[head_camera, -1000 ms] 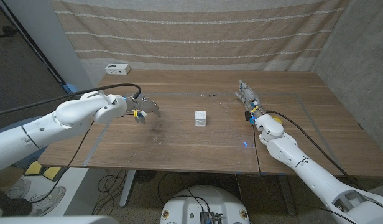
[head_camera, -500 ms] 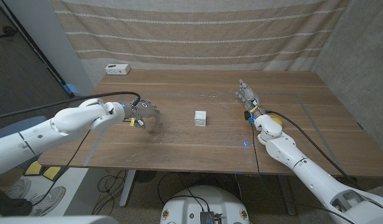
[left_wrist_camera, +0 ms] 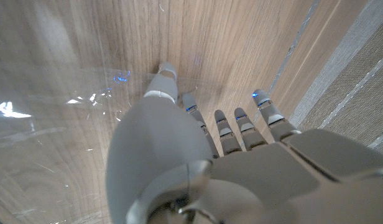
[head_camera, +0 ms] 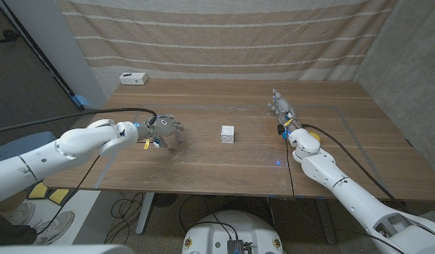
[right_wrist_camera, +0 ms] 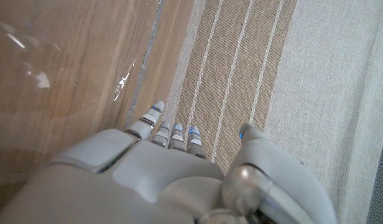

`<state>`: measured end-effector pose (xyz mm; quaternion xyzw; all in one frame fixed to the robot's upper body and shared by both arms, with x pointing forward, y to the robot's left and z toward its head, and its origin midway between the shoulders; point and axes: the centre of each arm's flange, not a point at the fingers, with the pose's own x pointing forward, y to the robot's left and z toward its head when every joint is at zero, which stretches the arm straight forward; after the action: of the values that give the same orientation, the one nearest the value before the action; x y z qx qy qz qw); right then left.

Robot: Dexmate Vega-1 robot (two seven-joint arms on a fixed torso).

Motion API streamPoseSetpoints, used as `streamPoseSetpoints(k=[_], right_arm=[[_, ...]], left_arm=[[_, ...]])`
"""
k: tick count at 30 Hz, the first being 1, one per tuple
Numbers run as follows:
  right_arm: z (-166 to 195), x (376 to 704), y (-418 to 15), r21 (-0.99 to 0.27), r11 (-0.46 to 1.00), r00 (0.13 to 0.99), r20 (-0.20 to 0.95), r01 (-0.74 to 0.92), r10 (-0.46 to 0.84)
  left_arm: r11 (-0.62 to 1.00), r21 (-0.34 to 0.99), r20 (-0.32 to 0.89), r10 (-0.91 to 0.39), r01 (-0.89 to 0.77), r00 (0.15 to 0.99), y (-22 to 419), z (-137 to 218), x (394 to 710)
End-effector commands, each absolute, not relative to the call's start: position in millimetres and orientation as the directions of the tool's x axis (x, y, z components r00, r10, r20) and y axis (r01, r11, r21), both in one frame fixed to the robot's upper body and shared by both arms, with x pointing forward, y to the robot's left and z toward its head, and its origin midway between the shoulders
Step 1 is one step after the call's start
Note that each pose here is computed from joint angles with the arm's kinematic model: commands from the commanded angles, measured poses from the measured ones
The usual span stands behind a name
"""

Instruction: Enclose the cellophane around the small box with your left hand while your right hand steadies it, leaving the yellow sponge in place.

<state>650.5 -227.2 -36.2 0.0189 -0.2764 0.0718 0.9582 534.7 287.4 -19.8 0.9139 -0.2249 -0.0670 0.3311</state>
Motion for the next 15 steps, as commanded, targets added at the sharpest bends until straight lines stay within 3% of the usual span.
streamPoseSetpoints(k=[1,10,15], right_arm=[[-31.3,654.3,-229.7,-0.009,0.99,0.838,0.531,-0.143,0.126],[-27.0,655.7,-231.8,-0.019,0.99,0.838,0.531,-0.138,0.127],[-26.1,655.9,-233.0,-0.02,0.99,0.836,0.534,-0.137,0.127]], left_arm=[[-0.646,0.621,0.067,-0.521,-0.445,0.851,292.3,-38.1,543.9],[-0.483,0.636,0.223,-0.633,-0.602,0.742,296.8,-45.2,545.1],[-0.464,0.628,0.243,-0.645,-0.625,0.724,295.8,-46.8,547.1]])
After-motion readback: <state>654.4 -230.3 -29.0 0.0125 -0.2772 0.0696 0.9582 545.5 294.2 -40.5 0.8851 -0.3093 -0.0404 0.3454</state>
